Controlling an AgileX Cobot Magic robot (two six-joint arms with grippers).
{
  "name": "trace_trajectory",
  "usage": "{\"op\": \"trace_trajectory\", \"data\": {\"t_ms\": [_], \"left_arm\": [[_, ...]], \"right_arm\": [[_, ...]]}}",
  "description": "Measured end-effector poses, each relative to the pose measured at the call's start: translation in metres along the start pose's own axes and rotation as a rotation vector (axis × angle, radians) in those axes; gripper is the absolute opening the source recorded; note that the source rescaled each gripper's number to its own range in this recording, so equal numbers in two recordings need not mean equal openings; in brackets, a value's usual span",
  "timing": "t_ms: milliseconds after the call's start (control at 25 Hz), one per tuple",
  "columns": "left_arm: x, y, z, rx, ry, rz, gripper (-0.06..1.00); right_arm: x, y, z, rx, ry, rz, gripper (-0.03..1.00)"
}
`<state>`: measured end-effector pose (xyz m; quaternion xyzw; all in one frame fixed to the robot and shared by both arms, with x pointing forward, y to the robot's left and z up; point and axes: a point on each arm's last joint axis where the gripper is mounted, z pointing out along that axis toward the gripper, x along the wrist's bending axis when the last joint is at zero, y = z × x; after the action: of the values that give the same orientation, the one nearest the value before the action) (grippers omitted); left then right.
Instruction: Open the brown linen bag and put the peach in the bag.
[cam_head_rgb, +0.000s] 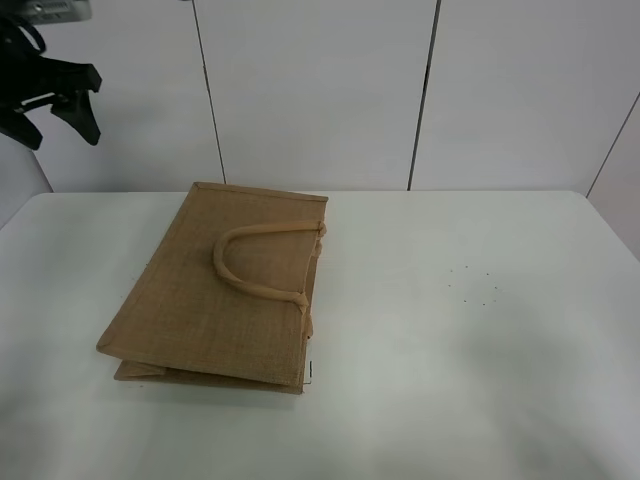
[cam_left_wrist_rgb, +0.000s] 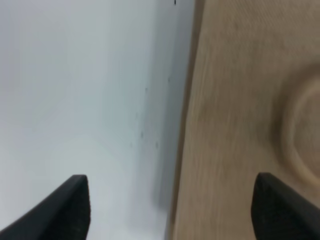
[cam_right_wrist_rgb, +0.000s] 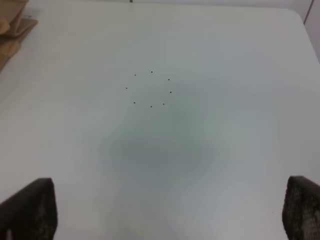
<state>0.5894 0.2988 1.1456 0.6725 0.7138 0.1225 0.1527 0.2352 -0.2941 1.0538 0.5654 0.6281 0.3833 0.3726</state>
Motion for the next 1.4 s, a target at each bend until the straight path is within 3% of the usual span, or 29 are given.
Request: {"op": "trace_trajectory", "data": {"t_ms": [240,360,680,960,1400], "left_arm": [[0.003,-0.075,-0.055,-0.049,-0.002,0.017,0.94],[0.006,-0.119,-0.065,-0.046,-0.002,0.022,0.94],[0.015,-0.243,-0.036,0.028,0.003,0.026,0.94],[0.02,-0.312,-0.01,-0.106,-0.001,0.065,0.94],[0.022,-0.354,-0.035,-0.425,-0.012,0.081,0.94]], "right_arm": [[0.0,0.0,0.0,0.0,0.0,0.0,1.0],[0.0,0.0,0.0,0.0,0.0,0.0,1.0],[0.0,0.0,0.0,0.0,0.0,0.0,1.0],[0.0,0.0,0.0,0.0,0.0,0.0,1.0],[0.0,0.0,0.0,0.0,0.0,0.0,1.0]]}}
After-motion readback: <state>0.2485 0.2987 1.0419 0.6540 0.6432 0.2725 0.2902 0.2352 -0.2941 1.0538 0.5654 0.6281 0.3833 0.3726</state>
